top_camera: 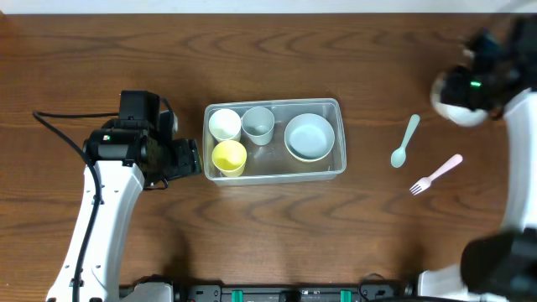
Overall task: Pack container
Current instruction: 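Stack the white bowl onto the bowls in the box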
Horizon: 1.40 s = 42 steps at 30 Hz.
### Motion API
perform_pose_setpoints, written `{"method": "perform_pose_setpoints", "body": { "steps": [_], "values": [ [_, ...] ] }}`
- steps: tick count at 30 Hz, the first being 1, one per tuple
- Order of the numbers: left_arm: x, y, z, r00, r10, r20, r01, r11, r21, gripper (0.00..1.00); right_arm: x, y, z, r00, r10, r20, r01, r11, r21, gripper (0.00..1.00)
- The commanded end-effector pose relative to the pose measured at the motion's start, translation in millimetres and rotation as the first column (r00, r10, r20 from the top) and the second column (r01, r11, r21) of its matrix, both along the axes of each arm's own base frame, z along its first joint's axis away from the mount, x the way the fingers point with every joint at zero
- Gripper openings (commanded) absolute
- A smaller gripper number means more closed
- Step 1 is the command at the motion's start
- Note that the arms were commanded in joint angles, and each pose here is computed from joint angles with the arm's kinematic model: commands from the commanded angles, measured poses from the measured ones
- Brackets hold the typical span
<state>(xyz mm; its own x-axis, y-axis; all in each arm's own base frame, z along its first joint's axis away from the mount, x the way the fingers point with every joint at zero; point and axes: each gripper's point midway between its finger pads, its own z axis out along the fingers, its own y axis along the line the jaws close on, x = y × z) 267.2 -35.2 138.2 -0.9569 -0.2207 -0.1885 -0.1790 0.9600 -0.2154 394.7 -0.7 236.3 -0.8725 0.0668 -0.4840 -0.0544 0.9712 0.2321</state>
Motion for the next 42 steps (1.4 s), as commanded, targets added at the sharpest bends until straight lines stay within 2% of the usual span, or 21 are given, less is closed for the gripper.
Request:
{"method": "perform_pose_setpoints", "body": {
  "steps": [1, 5, 10, 20, 26, 27, 29, 32, 36, 39, 42],
  "values": [
    [-1.9, -0.1, 1.5, 1.0, -0.012, 0.004, 0.012, 1.0, 0.001, 0.75, -14.5, 74.9, 6.7, 0.959, 0.282, 0.026, -0.279, 0.956, -0.087, 0.01],
    [-1.9, -0.1, 1.5, 1.0, -0.012, 0.004, 0.012, 1.0, 0.001, 0.75, -29.0, 136.3, -7.8, 0.903, 0.43, -0.022, -0.425, 0.883, -0.2, 0.02],
    [-1.9, -0.1, 1.5, 1.0, -0.012, 0.004, 0.012, 1.0, 0.001, 0.75, -42.6, 195.6, -37.1, 0.829, 0.553, -0.085, -0.558, 0.804, -0.206, 0.03],
    [-1.9, -0.1, 1.5, 1.0, -0.012, 0.004, 0.012, 1.0, 0.001, 0.75, -53.2, 230.9, -114.4, 0.756, 0.591, -0.281, -0.644, 0.748, -0.161, 0.03],
    [-1.9, -0.1, 1.5, 1.0, -0.012, 0.004, 0.012, 1.0, 0.001, 0.75, -55.0, 235.8, -125.1, 0.743, 0.597, -0.302, -0.657, 0.738, -0.158, 0.06],
    [-1.9, -0.1, 1.5, 1.0, -0.012, 0.004, 0.012, 1.0, 0.001, 0.75, -54.5, 236.2, -125.0, 0.744, 0.598, -0.3, -0.657, 0.737, -0.159, 0.15],
    [-1.9, -0.1, 1.5, 1.0, -0.012, 0.004, 0.012, 1.0, 0.001, 0.75, -54.5, 236.2, -125.0, 0.744, 0.598, -0.3, -0.656, 0.737, -0.159, 0.51],
    [-1.9, -0.1, 1.5, 1.0, -0.012, 0.004, 0.012, 1.0, 0.001, 0.75, -53.2, 234.3, -124.9, 0.748, 0.592, -0.3, -0.652, 0.741, -0.163, 0.54],
    [-1.9, -0.1, 1.5, 1.0, -0.012, 0.004, 0.012, 1.0, 0.001, 0.75, -43.2, 225.6, -119.2, 0.814, 0.508, -0.282, -0.563, 0.81, -0.166, 0.53],
    [-2.6, -0.1, 1.3, 1.0, -0.013, 0.002, 0.013, 1.0, 0.002, 0.75, -19.5, 187.4, -100.6, 0.94, 0.255, -0.227, -0.314, 0.908, -0.277, 0.54],
    [-3.5, -0.1, 1.1, 1.0, -0.013, -0.002, 0.013, 1.0, 0.002, 0.75, -6.0, 137.4, -69.7, 0.991, -0.054, -0.124, 0.011, 0.946, -0.324, 0.57]
  ]
}}
